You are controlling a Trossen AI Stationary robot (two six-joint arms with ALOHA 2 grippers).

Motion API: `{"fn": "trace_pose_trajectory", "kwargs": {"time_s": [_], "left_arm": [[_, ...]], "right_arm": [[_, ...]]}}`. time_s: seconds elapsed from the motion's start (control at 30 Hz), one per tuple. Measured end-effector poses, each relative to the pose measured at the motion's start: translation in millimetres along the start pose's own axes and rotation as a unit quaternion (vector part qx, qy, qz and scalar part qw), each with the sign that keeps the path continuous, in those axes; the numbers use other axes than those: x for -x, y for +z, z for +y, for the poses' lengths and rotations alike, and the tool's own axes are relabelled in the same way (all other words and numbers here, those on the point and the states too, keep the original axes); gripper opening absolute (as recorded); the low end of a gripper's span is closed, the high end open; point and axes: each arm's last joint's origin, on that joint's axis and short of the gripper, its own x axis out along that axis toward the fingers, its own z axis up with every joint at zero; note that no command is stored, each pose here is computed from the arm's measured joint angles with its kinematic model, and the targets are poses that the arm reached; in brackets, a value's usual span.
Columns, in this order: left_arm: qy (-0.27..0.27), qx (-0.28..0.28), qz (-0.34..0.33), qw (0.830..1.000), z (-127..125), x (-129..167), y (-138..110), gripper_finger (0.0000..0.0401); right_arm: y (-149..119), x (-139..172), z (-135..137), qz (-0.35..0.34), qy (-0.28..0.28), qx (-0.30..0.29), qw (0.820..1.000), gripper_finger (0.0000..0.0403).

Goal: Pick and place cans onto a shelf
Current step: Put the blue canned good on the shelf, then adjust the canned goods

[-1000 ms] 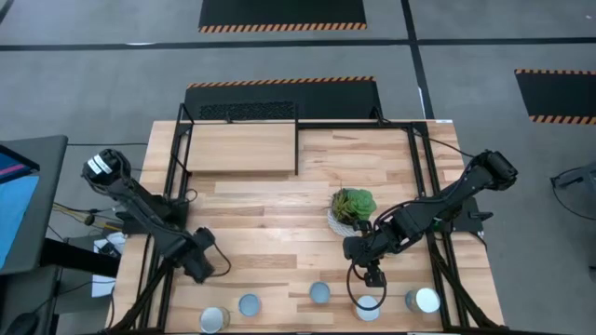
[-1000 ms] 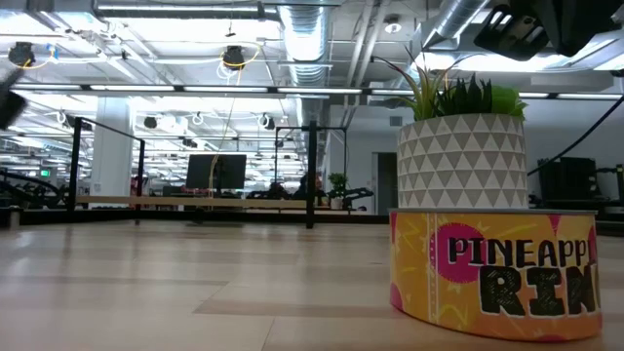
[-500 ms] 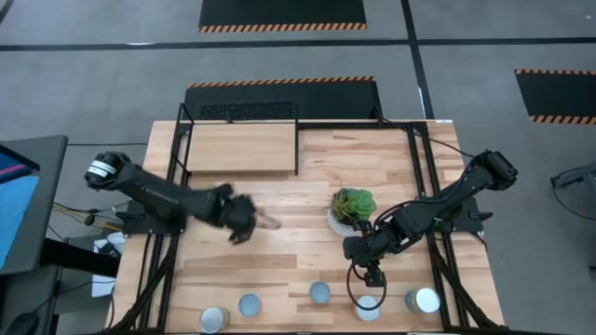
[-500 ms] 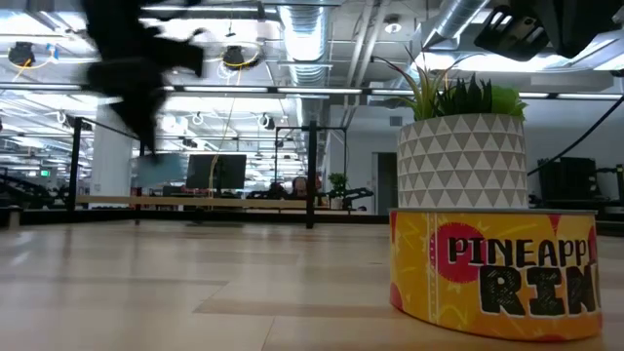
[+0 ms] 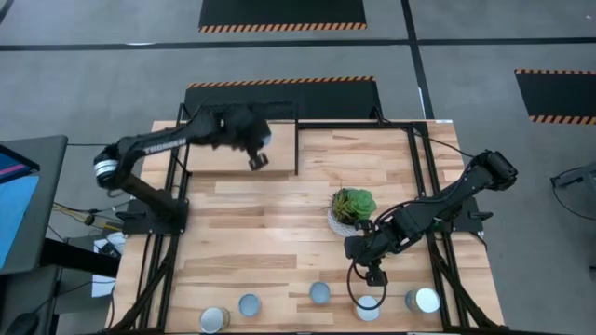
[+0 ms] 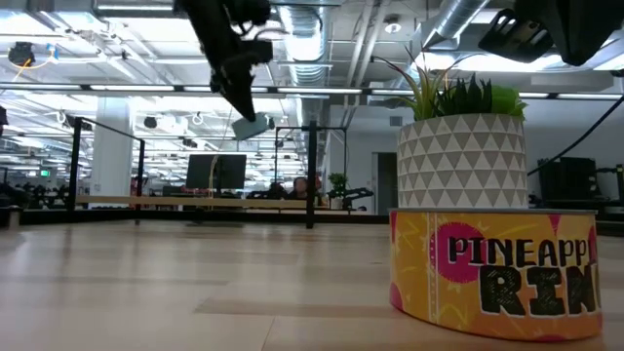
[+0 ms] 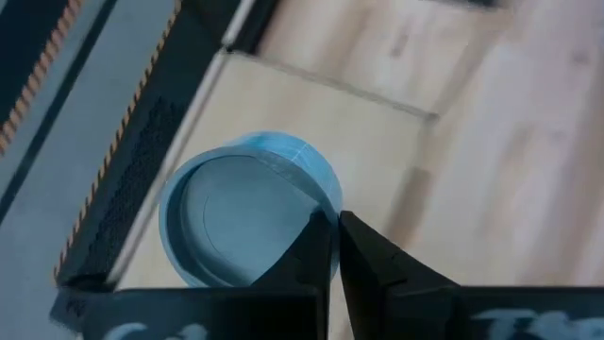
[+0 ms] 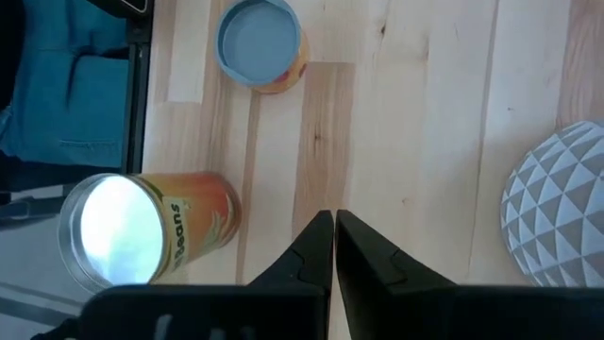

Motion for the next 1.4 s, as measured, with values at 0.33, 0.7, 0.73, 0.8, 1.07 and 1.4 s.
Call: {"fn": "trace_pose_trajectory", "kwargs": {"time_s": [0.33, 0.7, 0.73, 0.8, 1.07, 1.4], "left_arm": [[-0.045, -0.041, 0.114, 0.992, 35, -71, 52, 0.0], [-0.071, -0.058, 0.225, 0.97, 38, -129, 49, 0.0], [-0.07, -0.059, 0.222, 0.971, 38, -131, 50, 0.0], [-0.066, -0.065, 0.211, 0.973, 39, -131, 52, 0.0], [-0.074, -0.068, 0.222, 0.97, 37, -133, 50, 0.0026], [-0.075, -0.07, 0.223, 0.969, 36, -134, 49, 0.0052]], "right_arm": [[0, 0, 0, -0.001, 0.001, 0.0, 1.0, 0.0043], [-4, 0, 9, 0.003, 0.007, 0.011, 1.0, 0.0043], [-5, -1, 10, 0.003, 0.008, 0.013, 1.0, 0.0043], [-6, -1, 13, 0.004, 0.01, 0.018, 1.0, 0.0043], [-12, -1, 23, 0.006, 0.019, 0.002, 1.0, 0.0043], [-18, -1, 33, 0.011, 0.025, -0.004, 1.0, 0.0043]]}}
